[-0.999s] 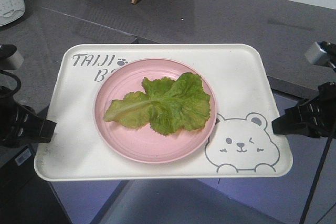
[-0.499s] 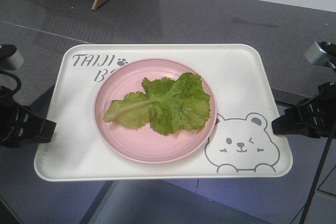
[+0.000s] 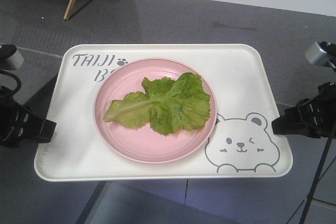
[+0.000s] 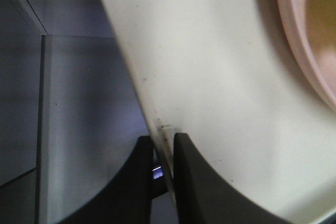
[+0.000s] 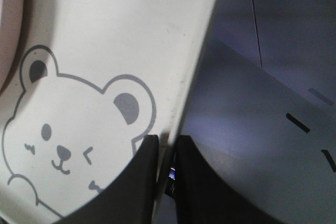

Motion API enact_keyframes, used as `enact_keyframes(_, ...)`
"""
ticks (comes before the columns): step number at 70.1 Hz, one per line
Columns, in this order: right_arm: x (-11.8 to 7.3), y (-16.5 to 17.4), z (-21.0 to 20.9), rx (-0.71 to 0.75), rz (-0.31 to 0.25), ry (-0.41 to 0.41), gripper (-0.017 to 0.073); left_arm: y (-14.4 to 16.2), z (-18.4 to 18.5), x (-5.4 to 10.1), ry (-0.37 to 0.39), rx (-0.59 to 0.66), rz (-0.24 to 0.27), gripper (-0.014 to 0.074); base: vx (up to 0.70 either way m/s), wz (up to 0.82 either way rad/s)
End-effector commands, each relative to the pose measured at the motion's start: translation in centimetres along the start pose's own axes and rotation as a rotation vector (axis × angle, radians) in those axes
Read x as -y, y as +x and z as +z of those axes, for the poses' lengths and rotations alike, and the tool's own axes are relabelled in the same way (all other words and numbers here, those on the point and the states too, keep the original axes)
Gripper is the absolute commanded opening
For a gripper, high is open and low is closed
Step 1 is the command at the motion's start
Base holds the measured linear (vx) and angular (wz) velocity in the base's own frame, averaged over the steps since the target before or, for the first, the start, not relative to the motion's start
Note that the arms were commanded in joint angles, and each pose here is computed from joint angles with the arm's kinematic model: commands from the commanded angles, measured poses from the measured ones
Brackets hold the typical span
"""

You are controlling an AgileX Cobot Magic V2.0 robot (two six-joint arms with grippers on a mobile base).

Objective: Transfer vegetables to tray and serve
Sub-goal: 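Turn the base away from the counter carrying the tray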

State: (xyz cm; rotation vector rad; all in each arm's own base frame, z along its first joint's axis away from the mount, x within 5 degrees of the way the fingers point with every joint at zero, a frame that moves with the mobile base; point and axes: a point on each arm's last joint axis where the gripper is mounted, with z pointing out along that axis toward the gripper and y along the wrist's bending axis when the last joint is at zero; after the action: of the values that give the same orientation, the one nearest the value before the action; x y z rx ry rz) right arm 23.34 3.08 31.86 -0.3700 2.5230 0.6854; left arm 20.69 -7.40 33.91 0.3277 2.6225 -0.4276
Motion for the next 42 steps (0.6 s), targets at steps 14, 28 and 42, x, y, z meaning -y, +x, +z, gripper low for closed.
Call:
enact_keyframes(14,-1.85,-0.65,-1.09,0.063,-0.039,-0.104,-0.0003,-0.9,-1.41,1.37,0.09,0.111,0.004,-0.0007,0.15,-0.01)
enact_keyframes(28,-1.85,-0.65,-1.09,0.063,-0.039,-0.104,-0.0003,-0.9,-1.41,1.37,0.09,0.111,0.004,-0.0007,0.16,-0.04)
enact_keyframes(42,-1.85,-0.65,-1.09,0.063,-0.039,-0.104,-0.0003,-0.9,-1.41,1.37,0.09,0.111,0.004,-0.0007,0.14,-0.08)
